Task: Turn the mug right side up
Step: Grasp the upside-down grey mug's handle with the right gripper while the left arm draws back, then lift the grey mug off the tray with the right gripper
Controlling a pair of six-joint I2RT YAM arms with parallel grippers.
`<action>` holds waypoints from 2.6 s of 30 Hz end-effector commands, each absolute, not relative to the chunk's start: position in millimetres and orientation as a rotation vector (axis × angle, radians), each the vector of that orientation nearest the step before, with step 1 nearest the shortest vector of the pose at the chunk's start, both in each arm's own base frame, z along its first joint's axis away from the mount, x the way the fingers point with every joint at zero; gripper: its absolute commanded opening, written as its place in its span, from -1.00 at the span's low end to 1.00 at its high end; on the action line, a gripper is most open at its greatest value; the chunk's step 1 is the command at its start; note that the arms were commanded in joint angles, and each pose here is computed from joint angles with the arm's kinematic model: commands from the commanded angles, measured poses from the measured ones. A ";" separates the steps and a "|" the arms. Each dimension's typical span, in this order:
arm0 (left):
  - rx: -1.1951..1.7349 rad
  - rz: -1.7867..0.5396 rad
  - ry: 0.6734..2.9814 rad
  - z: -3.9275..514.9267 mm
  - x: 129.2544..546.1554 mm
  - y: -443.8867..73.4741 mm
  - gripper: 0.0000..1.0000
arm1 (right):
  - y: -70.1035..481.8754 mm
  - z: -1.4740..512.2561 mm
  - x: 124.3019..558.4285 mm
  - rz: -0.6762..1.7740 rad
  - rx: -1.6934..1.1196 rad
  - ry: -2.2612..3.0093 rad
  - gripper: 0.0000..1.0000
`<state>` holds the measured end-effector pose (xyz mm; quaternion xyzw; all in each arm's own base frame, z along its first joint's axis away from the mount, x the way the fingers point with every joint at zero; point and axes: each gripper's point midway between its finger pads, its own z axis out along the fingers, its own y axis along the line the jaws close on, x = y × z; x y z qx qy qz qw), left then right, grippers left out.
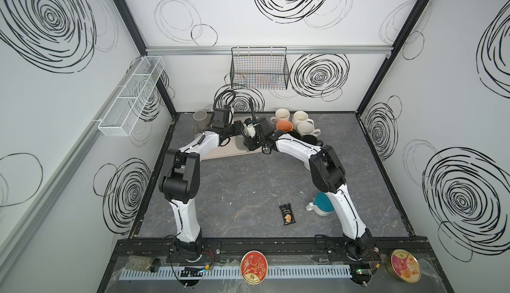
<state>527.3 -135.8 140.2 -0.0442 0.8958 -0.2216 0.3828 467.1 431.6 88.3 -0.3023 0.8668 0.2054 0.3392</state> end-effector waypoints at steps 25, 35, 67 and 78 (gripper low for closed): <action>-0.199 -0.539 2.154 174.3 448.3 -88.8 0.06 | 435.3 112.1 476.5 0.432 -0.889 2.213 -0.86; -0.312 -0.584 2.116 152.4 401.6 -71.0 0.05 | 457.4 147.2 461.6 0.690 -0.845 2.128 -1.00; -0.346 -0.548 2.119 142.7 368.3 -65.8 0.12 | 456.2 121.8 444.7 0.230 -0.933 2.187 -0.07; -0.349 -0.533 2.127 138.4 363.9 -62.4 0.13 | 448.4 114.6 446.7 0.164 -0.907 2.234 0.20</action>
